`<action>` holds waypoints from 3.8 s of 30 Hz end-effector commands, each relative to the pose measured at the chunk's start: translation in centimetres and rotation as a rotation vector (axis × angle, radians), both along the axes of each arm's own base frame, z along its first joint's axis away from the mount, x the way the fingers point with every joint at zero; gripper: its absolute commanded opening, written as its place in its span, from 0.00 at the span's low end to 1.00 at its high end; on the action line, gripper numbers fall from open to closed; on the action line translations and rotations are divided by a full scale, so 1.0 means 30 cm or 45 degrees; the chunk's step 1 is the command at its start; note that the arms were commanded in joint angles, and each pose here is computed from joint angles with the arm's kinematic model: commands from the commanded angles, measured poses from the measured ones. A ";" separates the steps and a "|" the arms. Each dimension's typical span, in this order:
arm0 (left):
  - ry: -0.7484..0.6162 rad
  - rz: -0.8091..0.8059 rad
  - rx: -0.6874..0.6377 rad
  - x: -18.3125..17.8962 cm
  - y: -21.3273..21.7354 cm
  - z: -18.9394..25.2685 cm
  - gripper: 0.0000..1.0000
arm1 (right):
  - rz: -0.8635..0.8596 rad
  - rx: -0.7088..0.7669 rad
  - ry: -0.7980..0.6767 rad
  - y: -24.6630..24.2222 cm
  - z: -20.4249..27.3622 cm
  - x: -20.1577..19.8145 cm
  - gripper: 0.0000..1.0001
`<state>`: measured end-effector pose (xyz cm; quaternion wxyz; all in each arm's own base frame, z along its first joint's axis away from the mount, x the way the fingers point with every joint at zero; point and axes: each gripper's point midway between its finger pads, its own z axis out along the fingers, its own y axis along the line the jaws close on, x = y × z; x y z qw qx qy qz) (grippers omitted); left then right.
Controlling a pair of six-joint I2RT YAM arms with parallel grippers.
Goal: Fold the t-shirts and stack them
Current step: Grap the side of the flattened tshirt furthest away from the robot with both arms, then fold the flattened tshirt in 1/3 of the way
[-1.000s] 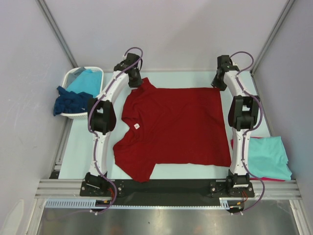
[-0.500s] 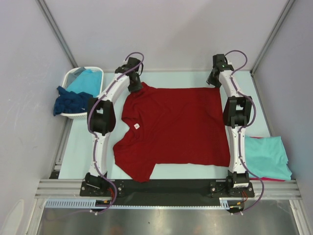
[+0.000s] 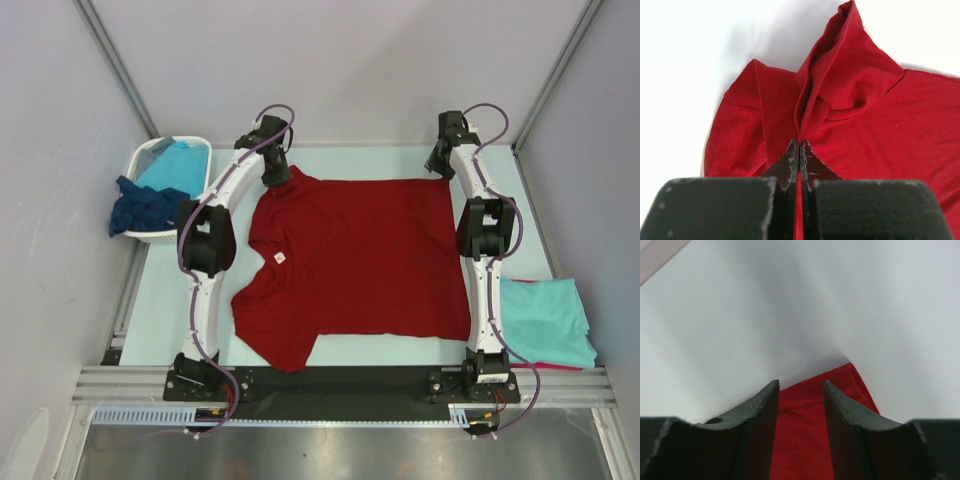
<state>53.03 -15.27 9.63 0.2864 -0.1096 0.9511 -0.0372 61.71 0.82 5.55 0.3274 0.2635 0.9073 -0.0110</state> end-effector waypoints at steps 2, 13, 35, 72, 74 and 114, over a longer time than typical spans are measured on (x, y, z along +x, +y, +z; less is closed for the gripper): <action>-0.101 0.001 -0.026 0.024 -0.013 0.113 0.00 | -0.006 0.020 -0.019 -0.009 0.005 0.018 0.46; -0.094 -0.001 -0.021 0.029 -0.016 0.097 0.00 | -0.036 0.019 0.029 -0.040 -0.039 -0.006 0.45; -0.073 -0.009 -0.028 0.030 -0.026 0.071 0.00 | -0.031 -0.012 0.056 -0.033 -0.038 -0.039 0.44; -0.180 0.015 -0.040 0.057 -0.010 0.207 0.00 | -0.044 0.042 -0.065 -0.045 0.169 -0.040 0.00; -0.184 0.015 -0.041 0.053 -0.009 0.216 0.00 | -0.040 0.041 -0.081 -0.045 0.205 -0.048 0.00; -0.223 0.075 0.032 -0.270 0.134 0.329 0.00 | 0.012 -0.114 -0.140 0.056 0.469 -0.500 0.00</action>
